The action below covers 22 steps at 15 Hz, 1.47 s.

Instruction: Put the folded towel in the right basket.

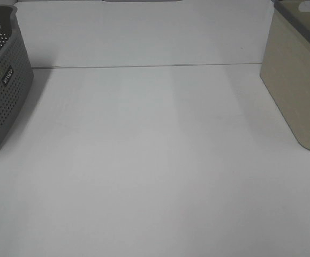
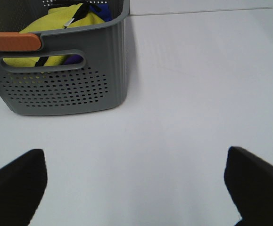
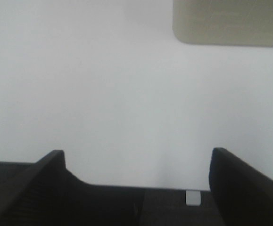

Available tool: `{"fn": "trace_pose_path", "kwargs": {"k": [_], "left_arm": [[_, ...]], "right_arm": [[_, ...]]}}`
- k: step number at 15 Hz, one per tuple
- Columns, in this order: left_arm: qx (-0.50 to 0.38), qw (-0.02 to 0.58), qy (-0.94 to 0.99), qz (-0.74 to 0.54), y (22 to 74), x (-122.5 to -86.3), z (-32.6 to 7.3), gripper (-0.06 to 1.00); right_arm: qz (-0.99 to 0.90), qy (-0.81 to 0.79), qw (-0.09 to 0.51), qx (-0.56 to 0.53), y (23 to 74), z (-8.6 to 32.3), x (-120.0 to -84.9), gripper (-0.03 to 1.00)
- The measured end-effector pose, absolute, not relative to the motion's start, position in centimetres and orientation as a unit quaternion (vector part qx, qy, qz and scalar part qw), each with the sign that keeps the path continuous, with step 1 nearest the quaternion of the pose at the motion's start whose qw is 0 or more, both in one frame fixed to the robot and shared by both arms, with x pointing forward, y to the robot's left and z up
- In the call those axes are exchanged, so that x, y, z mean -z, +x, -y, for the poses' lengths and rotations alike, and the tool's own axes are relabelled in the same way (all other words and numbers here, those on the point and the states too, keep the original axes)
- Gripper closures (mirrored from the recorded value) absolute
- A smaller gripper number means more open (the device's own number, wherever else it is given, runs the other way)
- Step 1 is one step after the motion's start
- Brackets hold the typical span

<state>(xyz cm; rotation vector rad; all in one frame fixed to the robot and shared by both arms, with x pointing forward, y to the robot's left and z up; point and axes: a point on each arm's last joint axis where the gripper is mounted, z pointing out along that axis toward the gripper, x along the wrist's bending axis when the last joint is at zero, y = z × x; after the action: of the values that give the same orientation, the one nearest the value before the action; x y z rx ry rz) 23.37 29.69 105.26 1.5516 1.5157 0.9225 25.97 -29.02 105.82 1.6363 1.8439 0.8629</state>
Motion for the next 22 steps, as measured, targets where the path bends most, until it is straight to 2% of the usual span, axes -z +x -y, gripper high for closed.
{"fn": "trace_pose_path", "kwargs": {"k": [3, 5, 22], "left_arm": [[-0.362, 0.382, 0.608, -0.594, 23.4, -105.3, -29.7, -0.02], [-0.362, 0.382, 0.608, -0.594, 23.4, -105.3, -29.7, -0.02], [-0.362, 0.382, 0.608, -0.594, 23.4, -105.3, -29.7, -0.02]], "right_arm": [[-0.654, 0.573, 0.322, -0.375, 23.9, 29.1, -105.5, 0.18], [-0.645, 0.564, 0.337, -0.389, 23.3, 29.2, -105.4, 0.18], [-0.626, 0.578, 0.353, -0.387, 23.2, 29.1, -105.5, 0.18]]}}
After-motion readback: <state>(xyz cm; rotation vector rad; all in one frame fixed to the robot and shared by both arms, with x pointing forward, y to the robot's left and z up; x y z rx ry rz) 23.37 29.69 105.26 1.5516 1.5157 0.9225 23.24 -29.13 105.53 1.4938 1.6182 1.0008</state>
